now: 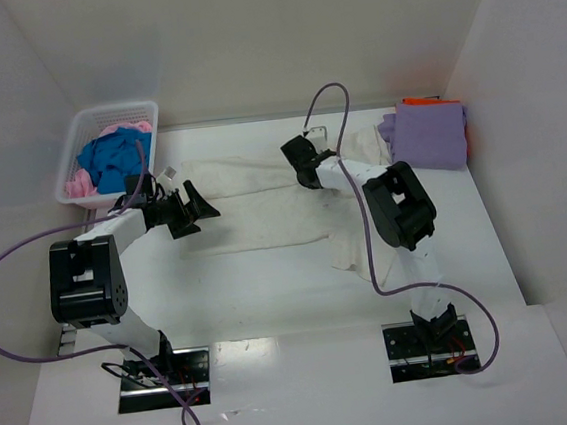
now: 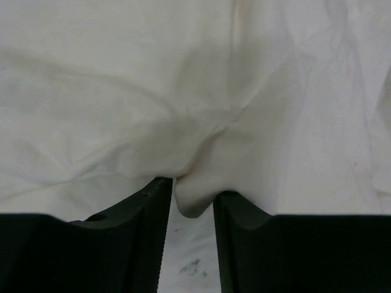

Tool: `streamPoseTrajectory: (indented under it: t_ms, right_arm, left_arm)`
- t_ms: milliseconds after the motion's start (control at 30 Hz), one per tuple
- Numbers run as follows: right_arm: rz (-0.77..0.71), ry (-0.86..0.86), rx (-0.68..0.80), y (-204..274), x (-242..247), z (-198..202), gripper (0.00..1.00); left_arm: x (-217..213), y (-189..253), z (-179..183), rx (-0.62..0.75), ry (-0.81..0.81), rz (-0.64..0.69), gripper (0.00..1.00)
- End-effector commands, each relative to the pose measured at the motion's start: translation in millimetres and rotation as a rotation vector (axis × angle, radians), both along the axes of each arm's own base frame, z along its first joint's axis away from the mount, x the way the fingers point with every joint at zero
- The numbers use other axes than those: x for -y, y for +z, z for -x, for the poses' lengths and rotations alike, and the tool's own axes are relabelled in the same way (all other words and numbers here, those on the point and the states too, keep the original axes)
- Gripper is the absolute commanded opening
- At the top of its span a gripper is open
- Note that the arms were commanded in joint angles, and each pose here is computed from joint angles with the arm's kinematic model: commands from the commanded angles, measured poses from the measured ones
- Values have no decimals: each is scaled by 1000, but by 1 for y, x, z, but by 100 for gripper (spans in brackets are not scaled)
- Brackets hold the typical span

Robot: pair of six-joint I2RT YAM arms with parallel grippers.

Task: Fold and stack the t-shirts
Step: Fold the flattened tshirt in 1/3 of the way

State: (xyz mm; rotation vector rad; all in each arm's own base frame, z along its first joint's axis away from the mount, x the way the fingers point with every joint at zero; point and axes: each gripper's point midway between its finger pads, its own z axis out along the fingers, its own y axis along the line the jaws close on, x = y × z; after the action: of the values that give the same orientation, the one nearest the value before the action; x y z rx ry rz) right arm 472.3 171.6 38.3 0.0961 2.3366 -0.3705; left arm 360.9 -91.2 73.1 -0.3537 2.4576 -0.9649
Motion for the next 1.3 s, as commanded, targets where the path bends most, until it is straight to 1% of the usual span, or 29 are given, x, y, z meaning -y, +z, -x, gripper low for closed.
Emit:
streamPoseTrajectory:
  t_ms: [0,67,100,200,233,333,367,433,467,500,600,767,800,867,933,1033,1133,1200,1267]
  right_arm:
    - [71,-30,64,17,4,-12,36]
    - [85,-36,60,14,7,-9,31]
    - [89,-30,59,12,8,-9,31]
    - [98,-36,82,21,10,-10,21]
    - [87,-37,99,26,9,-12,15]
    - [95,-30,95,28,11,-10,8]
    - [95,-25,101,33,11,-11,3]
    - [88,-11,101,37,9,-11,1]
    - [92,5,78,34,8,-8,0]
    - [61,27,71,39,2,-7,0]
    - [31,71,31,42,-7,3,0]
    - [-96,156,-3,61,-27,15,1]
    - [-107,170,-25,58,-29,19,2]
    - [-162,190,-45,63,-37,26,2]
    - [-184,208,-60,67,-41,30,2]
    - [-216,241,-105,62,-48,38,5]
    - [-232,283,-185,47,-53,52,6]
    - [-262,337,-246,33,-59,65,10]
    - [-272,347,-277,25,-59,73,15]
  left_arm:
    - [-1,11,-14,67,-23,1,99]
    - [-1,11,-14,67,-23,1,99]
    - [-1,11,-14,67,-23,1,99]
    - [-1,11,-14,67,-23,1,99]
    - [-1,11,-14,67,-23,1,99]
    - [-1,11,-14,67,-23,1,99]
    - [-1,11,-14,67,-23,1,99]
    - [-1,11,-14,67,-23,1,100]
    - [-1,11,-14,67,-23,1,100]
    - [-1,11,-14,67,-23,1,100]
    - [-1,11,-14,67,-23,1,100]
    - [-1,11,-14,67,-23,1,100]
    - [-1,11,-14,67,-23,1,100]
    - [-1,11,-14,67,-23,1,100]
    - [-1,11,-14,67,-23,1,100]
    - [-1,15,-14,76,-23,0,100]
    - [-1,15,-14,76,-23,0,100]
    - [-1,15,-14,76,-23,0,100]
    - [-1,15,-14,76,-23,0,100]
